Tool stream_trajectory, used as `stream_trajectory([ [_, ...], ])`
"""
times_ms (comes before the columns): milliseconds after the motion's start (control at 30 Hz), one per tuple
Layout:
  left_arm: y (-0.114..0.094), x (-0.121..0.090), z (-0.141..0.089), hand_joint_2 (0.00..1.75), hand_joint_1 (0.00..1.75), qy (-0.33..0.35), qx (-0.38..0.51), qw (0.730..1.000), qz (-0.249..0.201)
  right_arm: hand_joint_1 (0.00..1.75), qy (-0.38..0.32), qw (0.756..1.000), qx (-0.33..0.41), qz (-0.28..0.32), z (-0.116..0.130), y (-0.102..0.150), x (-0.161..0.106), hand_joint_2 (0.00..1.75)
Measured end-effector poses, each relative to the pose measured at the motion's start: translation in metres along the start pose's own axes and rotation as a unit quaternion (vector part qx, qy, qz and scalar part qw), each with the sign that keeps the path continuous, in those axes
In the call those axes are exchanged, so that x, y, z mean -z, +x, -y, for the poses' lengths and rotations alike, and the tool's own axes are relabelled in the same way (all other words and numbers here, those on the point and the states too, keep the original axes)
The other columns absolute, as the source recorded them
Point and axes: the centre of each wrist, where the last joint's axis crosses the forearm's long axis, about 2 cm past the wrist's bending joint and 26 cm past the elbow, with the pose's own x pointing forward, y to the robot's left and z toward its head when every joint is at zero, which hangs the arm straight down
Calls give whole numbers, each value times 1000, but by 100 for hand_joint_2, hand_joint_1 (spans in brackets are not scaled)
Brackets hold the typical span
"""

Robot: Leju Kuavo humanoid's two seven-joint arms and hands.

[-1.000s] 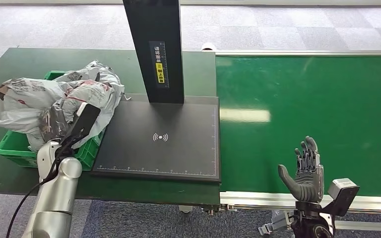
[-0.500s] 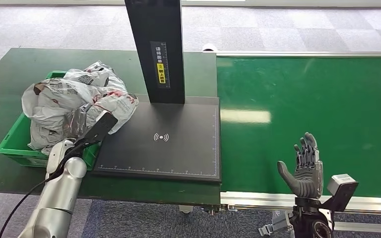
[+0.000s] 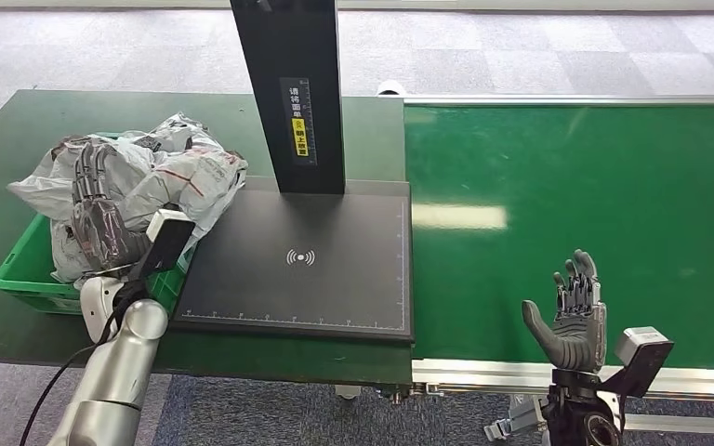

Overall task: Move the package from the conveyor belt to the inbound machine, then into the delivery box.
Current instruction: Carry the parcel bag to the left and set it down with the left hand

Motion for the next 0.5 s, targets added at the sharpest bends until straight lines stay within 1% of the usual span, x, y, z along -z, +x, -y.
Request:
stream_trajectory([
  [33, 1, 1, -2, 175, 0, 10, 0, 1000, 15, 0, -1, 1000, 0, -1, 0, 0, -1, 175],
  [100, 3, 4, -6, 87, 0, 30, -1, 999, 31, 0, -3, 1000, 1, -2, 0, -1, -2, 175],
  [167, 4, 4, -8, 0, 0, 45, -2, 999, 29, 0, -5, 1000, 1, -3, 0, -1, -3, 175],
  [400, 4, 6, -21, 0, 0, 97, 8, 994, 44, 0, -6, 1000, 1, -3, 0, -2, -4, 175],
  [500, 8, 12, -37, 0, 0, 148, 10, 987, 61, 0, -5, 1000, 2, -3, -1, -2, -4, 175],
])
